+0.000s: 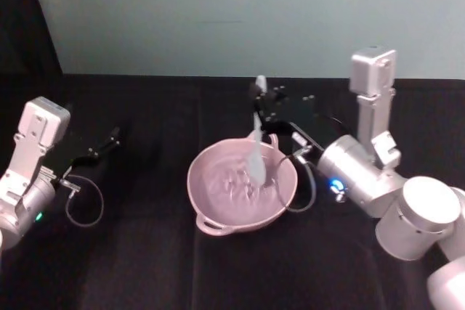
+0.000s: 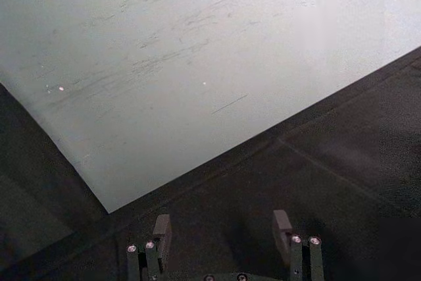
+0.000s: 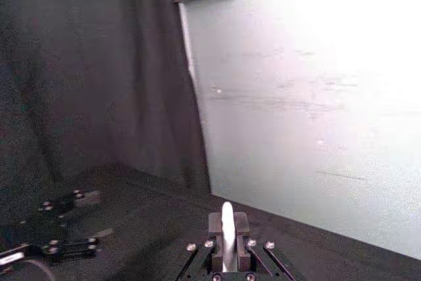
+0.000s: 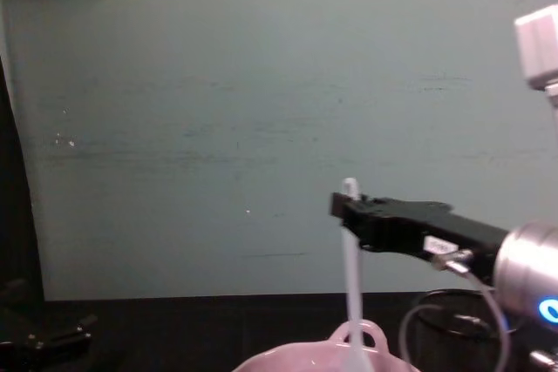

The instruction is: Use the one hand to pick up the spoon and stir the clear water in the bowl.

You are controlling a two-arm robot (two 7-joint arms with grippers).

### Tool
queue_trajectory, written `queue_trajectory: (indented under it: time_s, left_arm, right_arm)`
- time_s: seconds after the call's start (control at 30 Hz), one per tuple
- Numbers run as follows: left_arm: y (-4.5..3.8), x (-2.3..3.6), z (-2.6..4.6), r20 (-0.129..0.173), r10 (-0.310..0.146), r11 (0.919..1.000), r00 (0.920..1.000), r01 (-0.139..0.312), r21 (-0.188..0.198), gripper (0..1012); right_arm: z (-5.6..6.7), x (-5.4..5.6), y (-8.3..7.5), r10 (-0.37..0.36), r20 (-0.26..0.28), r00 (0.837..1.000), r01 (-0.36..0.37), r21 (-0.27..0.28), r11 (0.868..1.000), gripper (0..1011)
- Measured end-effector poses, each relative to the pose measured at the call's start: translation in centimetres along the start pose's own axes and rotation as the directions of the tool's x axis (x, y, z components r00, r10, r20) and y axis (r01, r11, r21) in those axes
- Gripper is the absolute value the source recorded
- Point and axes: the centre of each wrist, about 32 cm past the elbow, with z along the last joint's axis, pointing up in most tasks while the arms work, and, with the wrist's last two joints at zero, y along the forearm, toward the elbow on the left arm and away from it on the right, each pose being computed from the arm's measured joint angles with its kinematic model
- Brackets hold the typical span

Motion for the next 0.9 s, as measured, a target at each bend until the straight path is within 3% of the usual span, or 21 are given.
queue_trajectory:
  time_s: [0.17,0.3,0.53,0.7,0.9]
  left_arm:
    - [0.0,0.0,0.0,0.0,0.0,1.0,1.0,0.0,0.0,1011]
    - [0.0,0.0,0.0,0.0,0.0,1.0,1.0,0.0,0.0,1011]
    - [0.0,0.0,0.0,0.0,0.0,1.0,1.0,0.0,0.0,1011]
    - [0.0,0.0,0.0,0.0,0.0,1.0,1.0,0.0,0.0,1011]
    - [0.0,0.0,0.0,0.0,0.0,1.0,1.0,0.0,0.0,1011]
  right_arm:
    - [0.3,0.6,-0.9,-0.025,0.007,1.0,0.025,0.004,1.0,121]
    - [0.5,0.3,-1.6,-0.023,0.012,1.0,0.023,0.007,1.0,121]
    - [0.2,-1.5,-1.8,0.026,0.001,1.0,-0.026,-0.002,1.0,121]
    - [-0.1,-3.7,-1.2,0.098,-0.009,0.995,-0.098,-0.008,0.995,121]
    - [0.0,-5.1,-0.4,0.143,-0.016,0.99,-0.143,0.004,0.99,120]
